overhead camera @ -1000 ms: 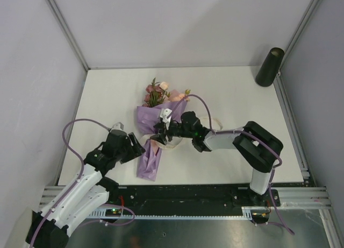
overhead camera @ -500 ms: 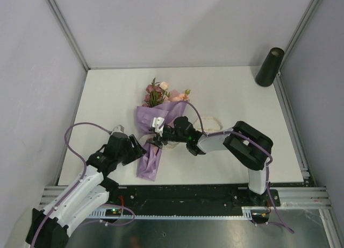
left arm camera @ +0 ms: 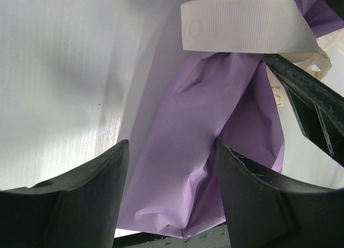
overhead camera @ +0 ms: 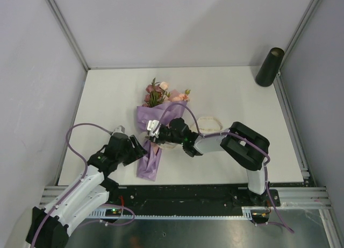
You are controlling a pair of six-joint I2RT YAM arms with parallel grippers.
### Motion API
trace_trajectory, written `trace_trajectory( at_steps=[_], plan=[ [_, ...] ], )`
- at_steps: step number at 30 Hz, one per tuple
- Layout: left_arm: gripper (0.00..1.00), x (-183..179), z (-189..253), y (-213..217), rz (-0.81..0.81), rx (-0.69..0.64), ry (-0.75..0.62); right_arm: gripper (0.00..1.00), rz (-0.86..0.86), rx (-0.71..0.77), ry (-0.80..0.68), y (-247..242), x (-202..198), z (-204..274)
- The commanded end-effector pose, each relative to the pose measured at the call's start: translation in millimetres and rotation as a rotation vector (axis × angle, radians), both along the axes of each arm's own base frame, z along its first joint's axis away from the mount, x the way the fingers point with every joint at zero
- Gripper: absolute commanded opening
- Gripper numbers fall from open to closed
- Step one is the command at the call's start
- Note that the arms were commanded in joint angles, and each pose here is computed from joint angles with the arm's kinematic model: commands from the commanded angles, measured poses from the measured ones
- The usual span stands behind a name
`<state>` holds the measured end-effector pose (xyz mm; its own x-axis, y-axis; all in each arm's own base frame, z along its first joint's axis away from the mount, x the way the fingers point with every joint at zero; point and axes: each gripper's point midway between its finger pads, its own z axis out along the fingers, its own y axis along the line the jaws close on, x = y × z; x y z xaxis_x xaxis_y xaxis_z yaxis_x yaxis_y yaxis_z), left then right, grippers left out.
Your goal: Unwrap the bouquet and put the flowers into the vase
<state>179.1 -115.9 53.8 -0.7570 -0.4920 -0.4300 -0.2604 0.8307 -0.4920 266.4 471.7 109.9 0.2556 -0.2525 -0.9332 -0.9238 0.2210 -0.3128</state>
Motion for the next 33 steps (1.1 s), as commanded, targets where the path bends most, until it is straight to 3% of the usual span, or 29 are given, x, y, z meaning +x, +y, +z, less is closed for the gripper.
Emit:
trace_trajectory(
  at_steps=[1, 6, 8, 13, 16, 24, 33],
  plan=[
    [0.69, 5, 1, -2, 0.020, -0.021, -0.014, 0.47, -0.037, 0.010, -0.059, 7, 12, 11],
    [0.69, 5, 0, -1, 0.018, -0.016, -0.008, 0.47, -0.057, -0.032, -0.050, 7, 15, 5],
    [0.69, 6, 0, -1, 0.019, -0.015, -0.009, 0.43, -0.065, -0.043, -0.050, 5, 16, 4],
    [0.69, 7, 0, -1, 0.016, -0.004, -0.011, 0.14, -0.104, -0.036, -0.075, 3, 23, 11],
    [0.69, 8, -1, -1, 0.011, 0.002, -0.007, 0.03, -0.153, -0.009, -0.105, -1, 30, 31],
    [0.68, 8, -3, -1, 0.009, -0.001, -0.013, 0.00, -0.225, 0.121, -0.150, -20, 28, 95],
    [0.66, 7, -7, -4, 0.000, -0.010, -0.010, 0.00, -0.529, 0.175, -0.132, -89, 65, 128]
  ],
)
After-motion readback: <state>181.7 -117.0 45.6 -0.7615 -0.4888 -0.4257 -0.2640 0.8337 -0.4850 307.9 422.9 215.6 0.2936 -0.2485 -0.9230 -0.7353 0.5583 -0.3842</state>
